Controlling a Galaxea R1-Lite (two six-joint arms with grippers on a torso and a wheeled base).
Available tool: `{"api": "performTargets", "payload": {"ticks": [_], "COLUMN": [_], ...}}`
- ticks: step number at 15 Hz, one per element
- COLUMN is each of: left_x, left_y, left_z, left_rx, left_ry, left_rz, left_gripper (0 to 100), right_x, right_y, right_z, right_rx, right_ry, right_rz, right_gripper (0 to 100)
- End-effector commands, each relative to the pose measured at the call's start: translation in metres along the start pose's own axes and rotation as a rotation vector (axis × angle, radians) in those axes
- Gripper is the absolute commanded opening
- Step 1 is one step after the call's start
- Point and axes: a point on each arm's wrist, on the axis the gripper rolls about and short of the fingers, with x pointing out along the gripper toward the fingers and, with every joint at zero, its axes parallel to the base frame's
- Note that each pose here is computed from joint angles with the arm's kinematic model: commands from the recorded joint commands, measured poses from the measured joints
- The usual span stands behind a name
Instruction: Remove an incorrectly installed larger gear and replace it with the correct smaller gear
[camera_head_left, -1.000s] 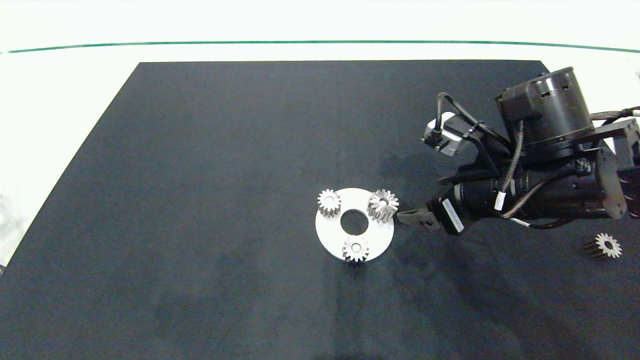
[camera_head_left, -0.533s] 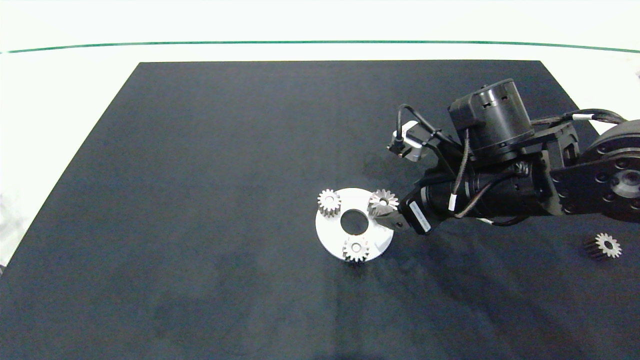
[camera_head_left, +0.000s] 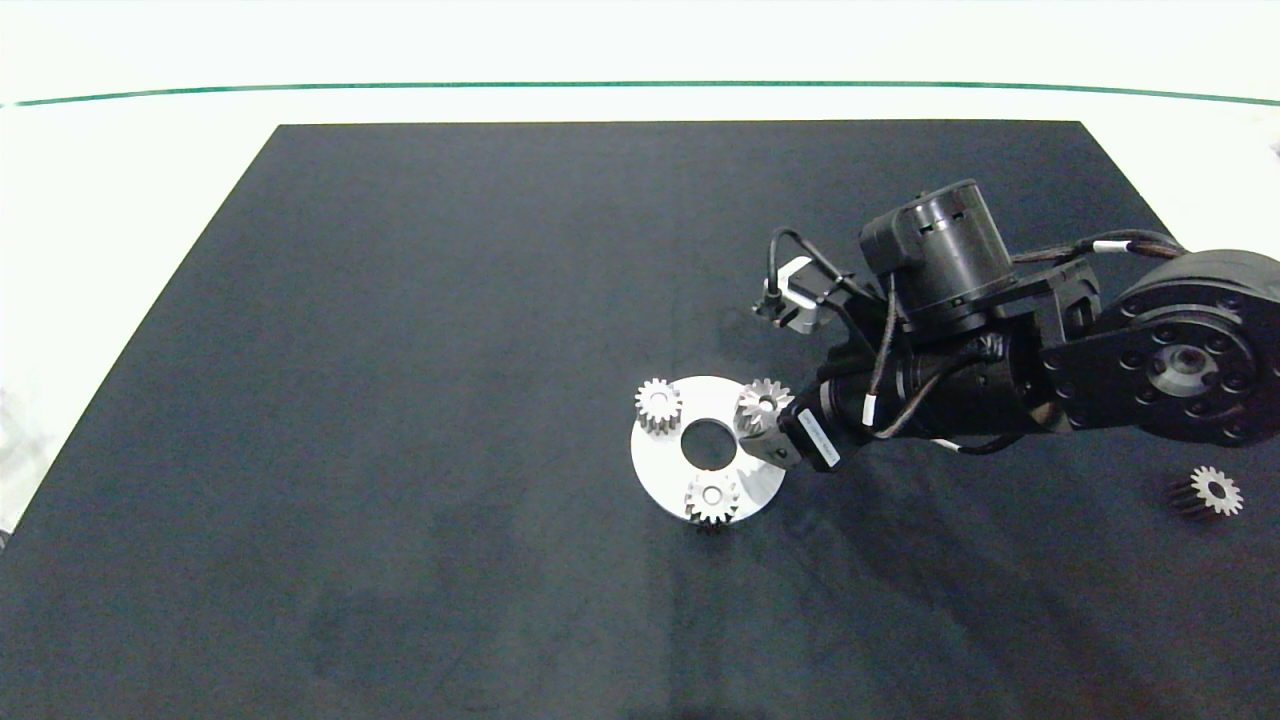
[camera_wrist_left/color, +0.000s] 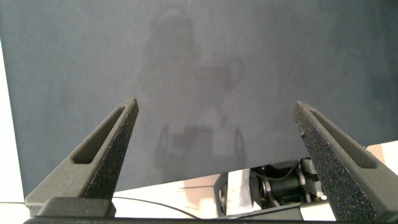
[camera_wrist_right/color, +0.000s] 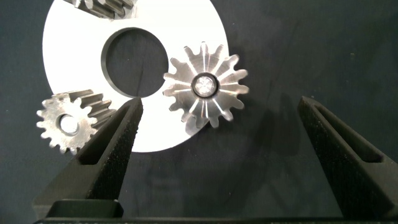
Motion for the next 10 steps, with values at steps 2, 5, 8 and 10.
{"api": "performTargets", "payload": {"ticks": [2,5,8,10], "left_x": [-0.0004,-0.0004,-0.0004,-0.0004], "left_y": [0.0000,0.0000,0.0000,0.0000], "left_z": [-0.0004,-0.0004,-0.0004,-0.0004], "left_rx": [0.000,0.000,0.000,0.000], "left_ry": [0.001,0.001,0.001,0.001], "left_rz": [0.000,0.000,0.000,0.000], "left_gripper": [100,100,100,100], "right_x": [0.0067,0.0125,0.0136,0.0131], "right_y": [0.0007,0.0014,0.0012,0.0017], "right_z": [0.0014,0.0023,0.0042,0.0041], "right_rx": [-0.001,0.000,0.000,0.000], "right_ry": [0.007,0.011,0.007,0.006], "right_rz": [0.001,0.002,0.001,0.002], "right_gripper": [100,100,97,94]}}
